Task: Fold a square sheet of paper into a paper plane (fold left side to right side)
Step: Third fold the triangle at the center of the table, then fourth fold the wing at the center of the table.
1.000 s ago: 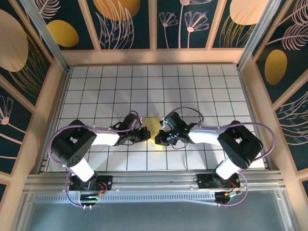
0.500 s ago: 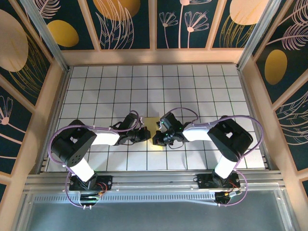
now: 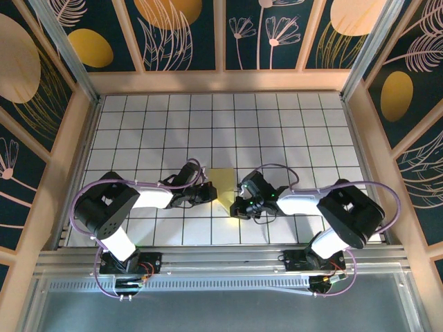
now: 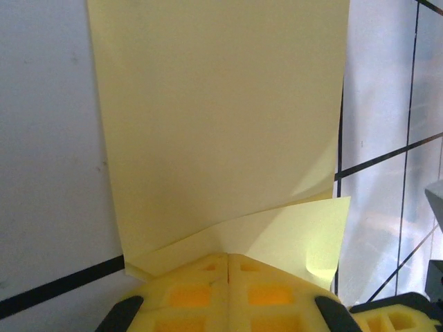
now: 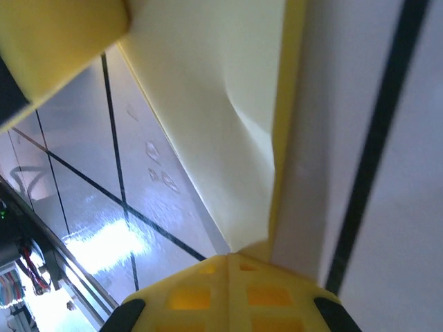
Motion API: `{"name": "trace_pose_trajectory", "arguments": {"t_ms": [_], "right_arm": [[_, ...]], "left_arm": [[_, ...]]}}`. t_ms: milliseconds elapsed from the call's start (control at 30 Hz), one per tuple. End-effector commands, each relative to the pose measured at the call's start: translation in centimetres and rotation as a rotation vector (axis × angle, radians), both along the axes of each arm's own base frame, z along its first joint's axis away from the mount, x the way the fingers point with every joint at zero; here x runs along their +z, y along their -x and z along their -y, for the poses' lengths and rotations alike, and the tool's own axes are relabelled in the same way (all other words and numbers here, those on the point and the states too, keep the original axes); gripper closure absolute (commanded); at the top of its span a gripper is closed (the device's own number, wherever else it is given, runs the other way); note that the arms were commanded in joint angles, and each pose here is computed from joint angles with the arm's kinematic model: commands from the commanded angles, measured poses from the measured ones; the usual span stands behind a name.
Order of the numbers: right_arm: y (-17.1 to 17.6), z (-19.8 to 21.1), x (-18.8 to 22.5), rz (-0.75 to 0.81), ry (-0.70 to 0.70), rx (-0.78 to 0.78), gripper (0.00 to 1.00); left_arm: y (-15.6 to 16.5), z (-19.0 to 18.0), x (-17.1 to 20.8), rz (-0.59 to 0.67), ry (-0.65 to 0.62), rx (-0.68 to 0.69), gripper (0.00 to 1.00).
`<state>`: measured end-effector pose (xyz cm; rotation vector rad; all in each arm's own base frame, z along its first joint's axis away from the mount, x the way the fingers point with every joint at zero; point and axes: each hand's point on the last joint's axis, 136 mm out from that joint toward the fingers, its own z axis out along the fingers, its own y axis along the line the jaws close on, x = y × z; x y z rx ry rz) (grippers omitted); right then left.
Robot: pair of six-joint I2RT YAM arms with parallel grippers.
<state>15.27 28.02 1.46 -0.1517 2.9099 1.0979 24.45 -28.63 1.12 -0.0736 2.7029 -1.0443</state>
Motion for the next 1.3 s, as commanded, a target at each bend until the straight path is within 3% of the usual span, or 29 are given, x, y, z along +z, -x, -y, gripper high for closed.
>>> {"name": "trace_pose_trajectory", "arguments": {"t_ms": [0,167,400,567,733,900,1067,1267], "right_arm": [[2.2,2.8,-1.5,-0.078,0.107,-0.01,1.0],[-0.2,3.2,1.4,0.033,0.071,-0.03,0.99],[-5.4,4.7,5.3,0.296,0.025,-0.067,0.61],[-7.7,3.7,6.7,0.44,-0.013,-0.013,0.46],[-8.4,1.8,6.1,0.454,-0.048,0.06,0.46],[-9.1,0.4,5.5,0.462,-0.087,0.081,0.47],[-9.6,-0.7,4.5,0.435,-0.092,0.107,0.55],[-9.4,-0.7,3.7,0.408,-0.077,0.118,0.72]], "left_arm": [[1.5,-1.7,-3.5,-0.115,-0.085,0.046,1.0],[2.2,-0.3,-3.3,-0.161,-0.025,0.072,1.0],[1.6,0.4,-1.7,-0.142,0.035,0.124,1.0],[-0.5,1.3,2.5,-0.044,0.083,0.119,0.74],[-2.2,-0.7,4.5,0.013,0.07,0.15,0.58],[-3.3,-3.4,4.6,0.021,0.061,0.189,0.51],[-4.1,-4.0,4.3,0.02,0.068,0.195,0.49],[-4.6,-3.8,3.7,-0.004,0.1,0.193,0.48]]}}
